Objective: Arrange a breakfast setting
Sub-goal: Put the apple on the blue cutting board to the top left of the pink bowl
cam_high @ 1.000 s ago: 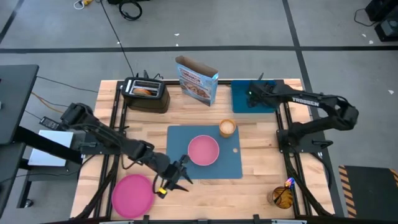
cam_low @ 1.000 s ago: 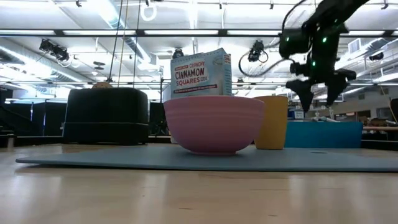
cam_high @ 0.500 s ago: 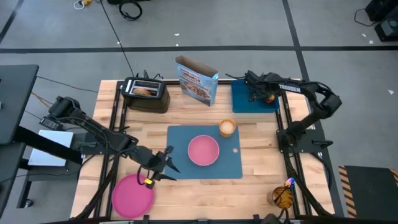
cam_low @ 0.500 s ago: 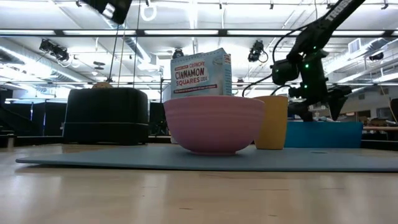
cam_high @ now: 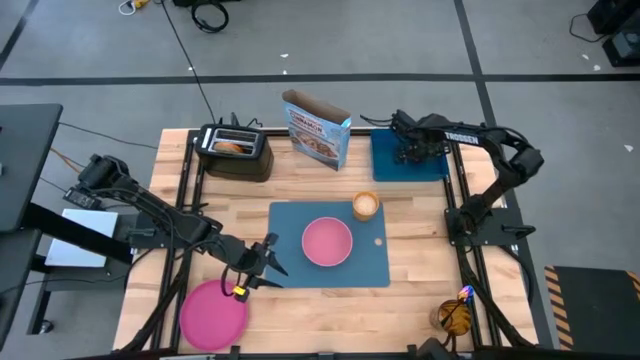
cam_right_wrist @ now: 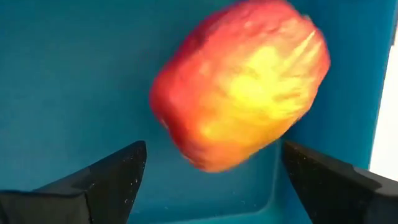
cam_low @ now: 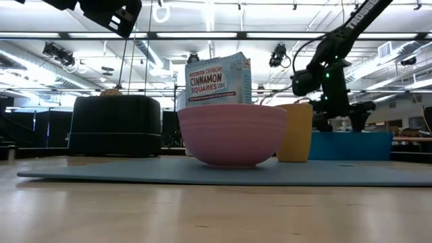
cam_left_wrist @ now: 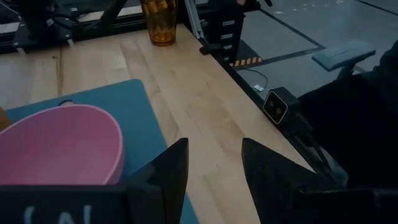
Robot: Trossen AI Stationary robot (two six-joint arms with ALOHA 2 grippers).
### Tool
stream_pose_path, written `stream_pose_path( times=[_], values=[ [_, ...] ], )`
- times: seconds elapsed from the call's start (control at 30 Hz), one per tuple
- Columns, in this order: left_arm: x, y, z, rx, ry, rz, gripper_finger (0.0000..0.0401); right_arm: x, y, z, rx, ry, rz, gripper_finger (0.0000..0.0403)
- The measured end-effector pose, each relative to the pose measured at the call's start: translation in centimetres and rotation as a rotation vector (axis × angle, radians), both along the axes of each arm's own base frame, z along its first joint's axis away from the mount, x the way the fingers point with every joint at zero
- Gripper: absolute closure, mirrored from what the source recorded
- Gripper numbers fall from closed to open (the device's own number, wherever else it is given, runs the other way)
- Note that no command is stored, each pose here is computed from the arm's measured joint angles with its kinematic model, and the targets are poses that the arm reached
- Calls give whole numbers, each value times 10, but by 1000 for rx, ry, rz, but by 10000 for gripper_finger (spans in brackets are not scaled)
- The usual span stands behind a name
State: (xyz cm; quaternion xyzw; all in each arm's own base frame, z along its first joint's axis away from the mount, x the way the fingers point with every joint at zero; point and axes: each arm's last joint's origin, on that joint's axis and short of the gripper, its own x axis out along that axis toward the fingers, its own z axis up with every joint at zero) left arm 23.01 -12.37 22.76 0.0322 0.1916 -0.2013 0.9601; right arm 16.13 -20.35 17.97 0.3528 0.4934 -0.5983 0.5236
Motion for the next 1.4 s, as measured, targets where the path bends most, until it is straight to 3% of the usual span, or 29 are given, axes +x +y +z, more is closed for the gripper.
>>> stream_pose_path(
  times=[0.13, 0.57, 0.77, 0.87, 1.07, 1.2, 1.4],
  values=[
    [0, 0, 0, -1, -5, 0, 244, 1, 4, 13, -55, -54, -9, 27],
    [0, 0, -1, 14, 12, -3, 244, 13, 2, 20, -255, -260, -373, 27],
    [-2, 1, -5, 23, 53, 2, 244, 11, 3, 22, -389, -189, -442, 28],
    [-4, 1, -8, 24, 85, 5, 244, 7, -1, 21, -338, -150, -339, 28],
    [-6, -3, -8, 10, 101, -1, 244, 1, 0, 19, -153, 17, 79, 32],
    [-6, -3, -8, -16, 108, 12, 244, -3, 2, 19, -138, 188, 246, 44],
    [-5, -3, -6, -67, 106, 31, 244, 6, -7, 11, -86, 187, 477, 57]
  ],
)
